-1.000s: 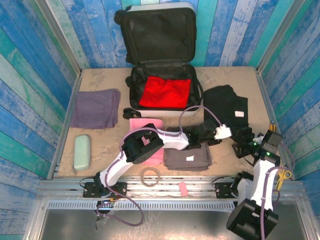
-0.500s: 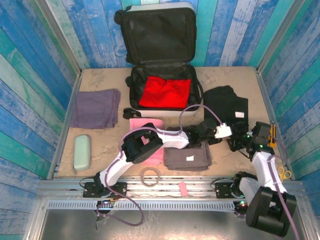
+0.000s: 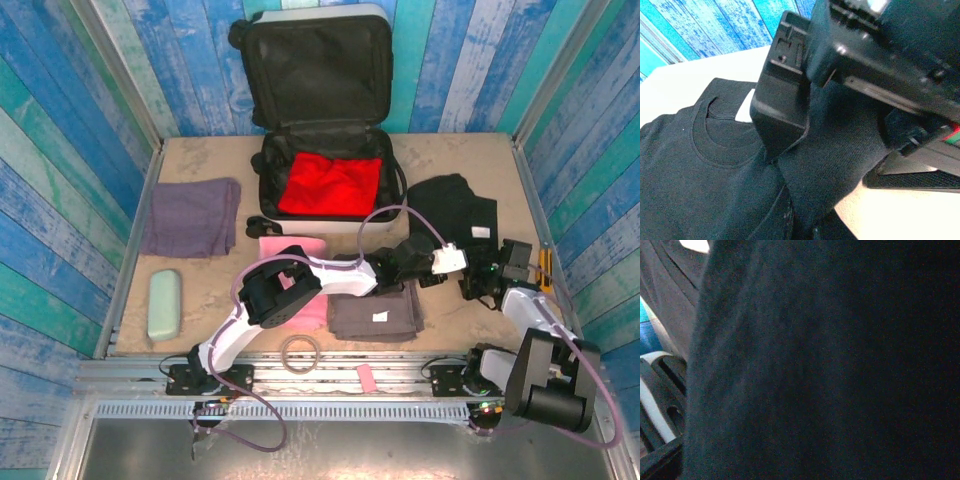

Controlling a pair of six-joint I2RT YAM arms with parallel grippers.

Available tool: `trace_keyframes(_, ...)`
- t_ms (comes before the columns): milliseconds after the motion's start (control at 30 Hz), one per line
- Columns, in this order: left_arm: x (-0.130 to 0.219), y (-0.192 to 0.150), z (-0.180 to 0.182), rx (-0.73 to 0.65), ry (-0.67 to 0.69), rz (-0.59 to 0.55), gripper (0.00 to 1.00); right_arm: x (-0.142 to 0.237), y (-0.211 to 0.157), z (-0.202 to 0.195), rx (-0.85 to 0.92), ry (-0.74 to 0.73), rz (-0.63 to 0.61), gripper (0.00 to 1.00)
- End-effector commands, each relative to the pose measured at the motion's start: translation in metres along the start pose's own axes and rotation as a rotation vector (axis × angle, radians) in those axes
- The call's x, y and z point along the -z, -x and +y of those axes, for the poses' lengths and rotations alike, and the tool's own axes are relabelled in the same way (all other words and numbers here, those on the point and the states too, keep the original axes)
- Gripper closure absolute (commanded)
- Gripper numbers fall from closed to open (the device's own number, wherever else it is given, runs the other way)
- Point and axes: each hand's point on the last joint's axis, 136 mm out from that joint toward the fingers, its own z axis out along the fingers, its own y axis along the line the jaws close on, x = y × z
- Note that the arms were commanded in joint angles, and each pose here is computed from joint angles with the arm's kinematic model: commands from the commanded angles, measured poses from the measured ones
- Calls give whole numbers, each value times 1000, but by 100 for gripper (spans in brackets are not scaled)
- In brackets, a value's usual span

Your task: Pack the luggage

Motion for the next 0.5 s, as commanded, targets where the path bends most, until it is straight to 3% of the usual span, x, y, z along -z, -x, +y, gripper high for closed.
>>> trace_keyframes(0,41,91,22,-8,23,-193,100,-6,11,21,46,42,-68,16)
trace_keyframes(300,41,86,18,5,7,-179,100,-24,0,40,131,20,-76,19)
trace_keyframes(467,44,86,20,4,20,-175,100,-22,6,40,183,2,-124,33)
